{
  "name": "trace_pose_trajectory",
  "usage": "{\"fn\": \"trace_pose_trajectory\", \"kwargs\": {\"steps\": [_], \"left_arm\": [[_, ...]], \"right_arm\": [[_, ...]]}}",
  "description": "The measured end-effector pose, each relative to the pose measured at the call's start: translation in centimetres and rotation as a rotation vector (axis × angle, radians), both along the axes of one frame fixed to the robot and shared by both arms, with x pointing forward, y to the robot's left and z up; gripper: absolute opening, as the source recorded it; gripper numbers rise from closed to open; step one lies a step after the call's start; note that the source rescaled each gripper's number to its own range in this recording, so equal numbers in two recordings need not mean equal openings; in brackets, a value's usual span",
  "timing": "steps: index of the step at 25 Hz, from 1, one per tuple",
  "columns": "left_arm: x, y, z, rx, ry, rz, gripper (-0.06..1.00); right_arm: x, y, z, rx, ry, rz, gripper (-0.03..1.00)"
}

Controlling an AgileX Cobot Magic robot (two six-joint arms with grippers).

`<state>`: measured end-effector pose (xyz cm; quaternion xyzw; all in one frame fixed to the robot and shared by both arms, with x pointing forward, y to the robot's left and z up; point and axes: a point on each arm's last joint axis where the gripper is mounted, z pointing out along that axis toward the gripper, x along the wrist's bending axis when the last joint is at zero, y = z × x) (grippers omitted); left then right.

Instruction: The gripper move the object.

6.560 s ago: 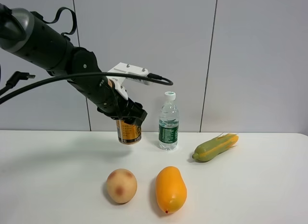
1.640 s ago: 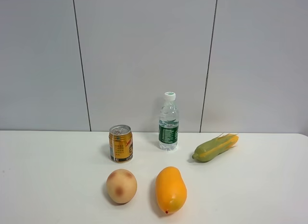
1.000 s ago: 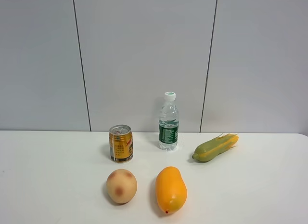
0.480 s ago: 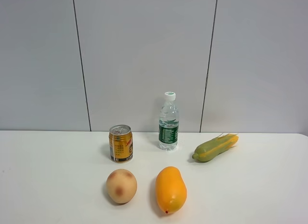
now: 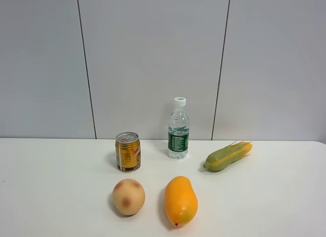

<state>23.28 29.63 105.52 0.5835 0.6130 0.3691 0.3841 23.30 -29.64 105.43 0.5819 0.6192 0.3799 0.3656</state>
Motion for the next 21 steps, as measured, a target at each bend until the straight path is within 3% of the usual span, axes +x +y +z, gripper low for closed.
{"fn": "trace_pose_trajectory", "kwargs": {"steps": [21], "left_arm": [[0.00,0.00,0.00,0.000,0.000,0.000,0.99]], "right_arm": [[0.00,0.00,0.00,0.000,0.000,0.000,1.00]]}}
